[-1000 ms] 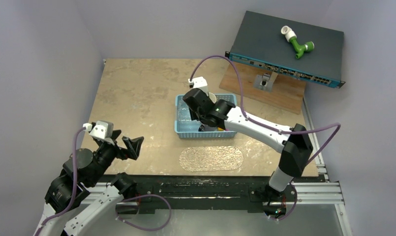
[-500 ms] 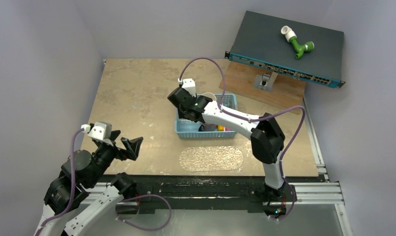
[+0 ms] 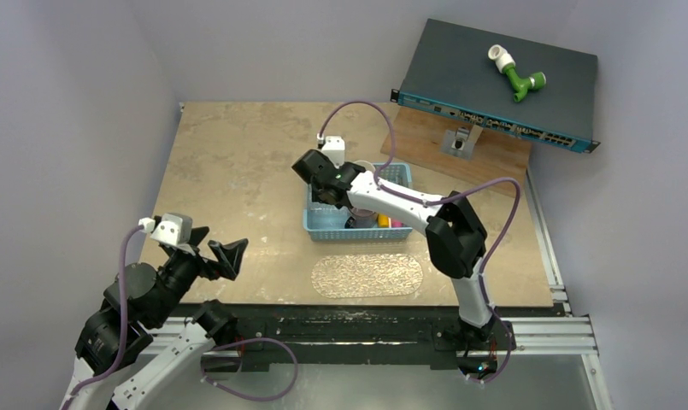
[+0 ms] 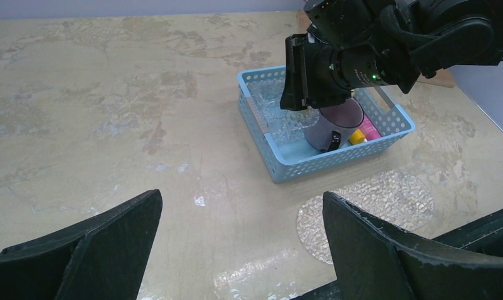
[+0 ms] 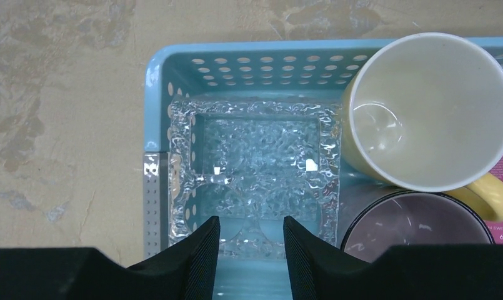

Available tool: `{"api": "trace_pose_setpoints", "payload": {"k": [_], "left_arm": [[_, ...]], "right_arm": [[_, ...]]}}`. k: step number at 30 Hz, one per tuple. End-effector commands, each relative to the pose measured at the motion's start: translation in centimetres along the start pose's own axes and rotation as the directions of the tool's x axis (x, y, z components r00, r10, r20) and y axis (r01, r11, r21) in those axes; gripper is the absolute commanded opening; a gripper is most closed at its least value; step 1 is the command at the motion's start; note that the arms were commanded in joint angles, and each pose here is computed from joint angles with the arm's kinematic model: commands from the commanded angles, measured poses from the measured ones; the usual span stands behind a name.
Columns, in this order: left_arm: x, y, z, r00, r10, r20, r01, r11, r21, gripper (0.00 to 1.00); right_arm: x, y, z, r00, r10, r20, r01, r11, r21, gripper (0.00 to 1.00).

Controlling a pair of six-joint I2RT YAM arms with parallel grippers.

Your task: Prepare toiletry sets of a toothbrush and toothpaste on the tray

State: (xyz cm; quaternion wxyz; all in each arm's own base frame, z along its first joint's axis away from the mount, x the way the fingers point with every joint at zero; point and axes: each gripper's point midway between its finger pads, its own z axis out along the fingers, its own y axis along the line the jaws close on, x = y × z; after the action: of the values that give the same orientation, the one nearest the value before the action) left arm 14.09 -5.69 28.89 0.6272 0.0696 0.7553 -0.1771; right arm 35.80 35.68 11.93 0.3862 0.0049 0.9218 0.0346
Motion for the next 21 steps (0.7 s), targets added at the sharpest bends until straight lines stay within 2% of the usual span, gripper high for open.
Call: {"api": "trace_pose_setpoints", "payload": {"k": [1,12,17,21], "left_arm": [[-0.7,-0.3,-0.1,0.999,-0.008,0.031,0.007,1.000,0.018,1.00],[-0.7,-0.3,-0.1,0.999,-0.008,0.031,0.007,1.000,0.017,1.00],[-0.7,-0.3,0.0,1.000,-0.008,0.029,0.007,1.000,0.015,1.00],[-0.7,-0.3,0.1,1.000,-0.005,0.027,0.004,1.000,0.014,1.00]], "right_arm": [[-1.8,0.3,0.1,0.997,0.066,0.034,-0.066,0.998,0.004,0.44],[-0.8,0.2,1.6,0.998,0.060,0.011,-0.061,0.998,0.025,0.39],[-0.6,0.2,1.7,0.998,0.058,0.007,-0.058,0.998,0.024,0.29],[-0.6,0.2,1.6,0.999,0.053,0.004,-0.053,0.998,0.018,0.16]]}}
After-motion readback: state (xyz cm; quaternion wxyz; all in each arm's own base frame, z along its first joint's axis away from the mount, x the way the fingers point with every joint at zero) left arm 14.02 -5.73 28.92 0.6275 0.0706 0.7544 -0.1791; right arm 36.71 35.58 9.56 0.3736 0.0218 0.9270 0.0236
